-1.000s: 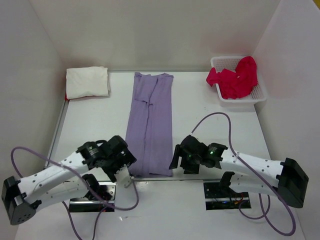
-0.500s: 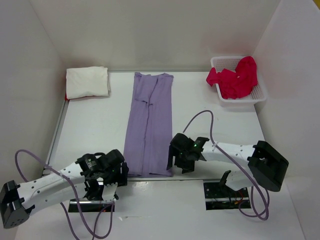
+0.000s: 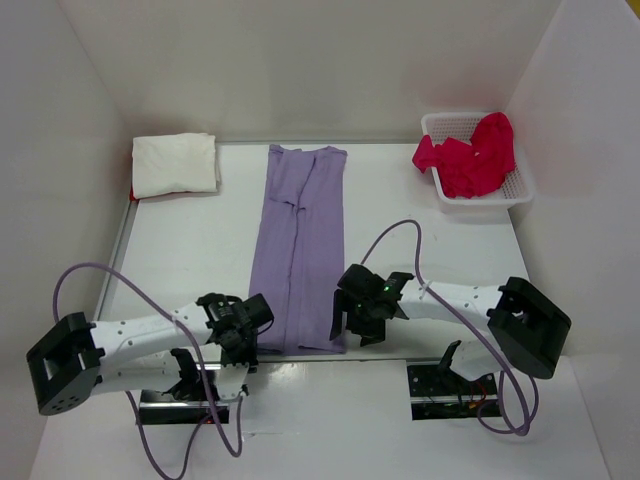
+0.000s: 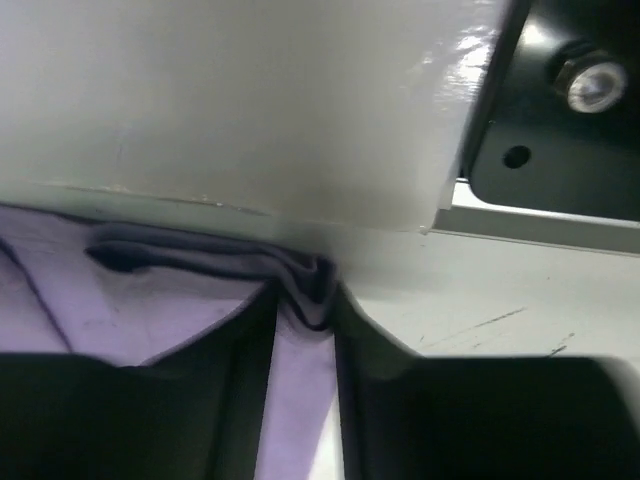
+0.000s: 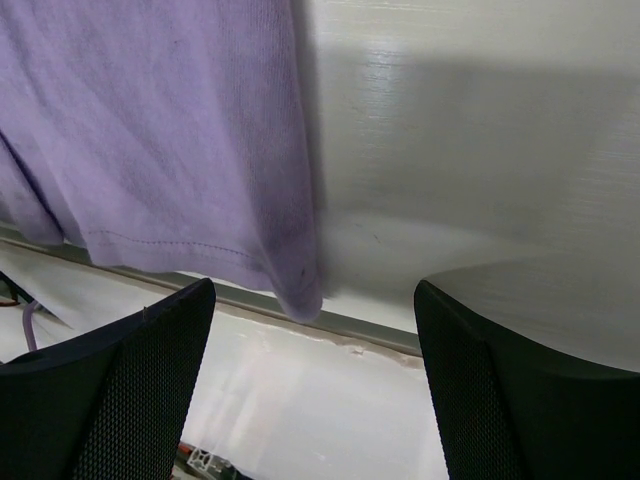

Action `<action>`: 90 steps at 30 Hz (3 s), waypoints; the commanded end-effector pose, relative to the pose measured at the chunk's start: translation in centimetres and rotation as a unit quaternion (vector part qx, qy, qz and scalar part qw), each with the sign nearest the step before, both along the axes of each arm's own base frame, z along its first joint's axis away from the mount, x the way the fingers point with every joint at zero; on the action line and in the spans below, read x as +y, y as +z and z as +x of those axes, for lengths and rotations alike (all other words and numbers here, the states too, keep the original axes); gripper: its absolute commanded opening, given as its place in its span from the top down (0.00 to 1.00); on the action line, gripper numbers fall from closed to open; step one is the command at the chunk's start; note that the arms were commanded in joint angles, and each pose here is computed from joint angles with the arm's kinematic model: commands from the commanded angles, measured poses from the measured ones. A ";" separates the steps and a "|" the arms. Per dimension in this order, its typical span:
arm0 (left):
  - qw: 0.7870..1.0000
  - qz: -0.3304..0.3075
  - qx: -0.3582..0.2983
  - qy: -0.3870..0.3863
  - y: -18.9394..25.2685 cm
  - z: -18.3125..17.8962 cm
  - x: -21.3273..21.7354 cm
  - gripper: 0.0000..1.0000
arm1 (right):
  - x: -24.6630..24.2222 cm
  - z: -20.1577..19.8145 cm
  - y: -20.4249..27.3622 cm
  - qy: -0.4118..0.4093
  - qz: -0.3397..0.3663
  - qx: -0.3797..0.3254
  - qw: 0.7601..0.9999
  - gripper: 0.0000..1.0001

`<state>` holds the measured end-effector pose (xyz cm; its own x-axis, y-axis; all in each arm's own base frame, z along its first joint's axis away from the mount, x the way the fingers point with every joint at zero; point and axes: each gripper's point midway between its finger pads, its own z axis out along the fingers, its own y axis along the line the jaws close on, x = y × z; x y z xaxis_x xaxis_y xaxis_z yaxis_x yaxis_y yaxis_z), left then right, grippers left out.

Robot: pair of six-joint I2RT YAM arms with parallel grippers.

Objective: Fold and stack the t-shirts
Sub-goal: Grab the bottom of the folded rectangular tshirt with both arms, then fold the folded rectangular tshirt in 1/3 of the way

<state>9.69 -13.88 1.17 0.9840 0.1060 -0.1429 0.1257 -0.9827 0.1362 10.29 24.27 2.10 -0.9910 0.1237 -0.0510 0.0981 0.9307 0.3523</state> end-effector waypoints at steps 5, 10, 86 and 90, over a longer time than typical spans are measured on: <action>0.999 0.006 0.016 -0.041 0.2 -0.1 -1.1 0.83 | 0.5 0.4 0.1 0.001 0.009 -0.004 1.000 0.15; 0.999 -0.032 -0.010 -0.020 0.9 1.1 -2.7 0.97 | 0.9 -0.2 -0.4 0.013 0.018 0.013 1.000 0.34; 0.689 -0.328 -0.231 0.603 6.8 37.0 2.2 0.49 | 0.4 31.4 11.1 0.049 0.090 -0.197 0.975 0.87; 0.633 -0.336 -0.257 0.649 9.3 38.1 3.8 0.49 | 3.7 26.1 7.1 0.085 0.114 -0.129 0.981 0.97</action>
<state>45.89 -11.45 7.30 0.1814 0.9549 -0.2350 0.6248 0.0726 0.7774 40.11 24.90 11.34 -0.9319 0.0725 -0.3553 -0.1320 0.8447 0.5186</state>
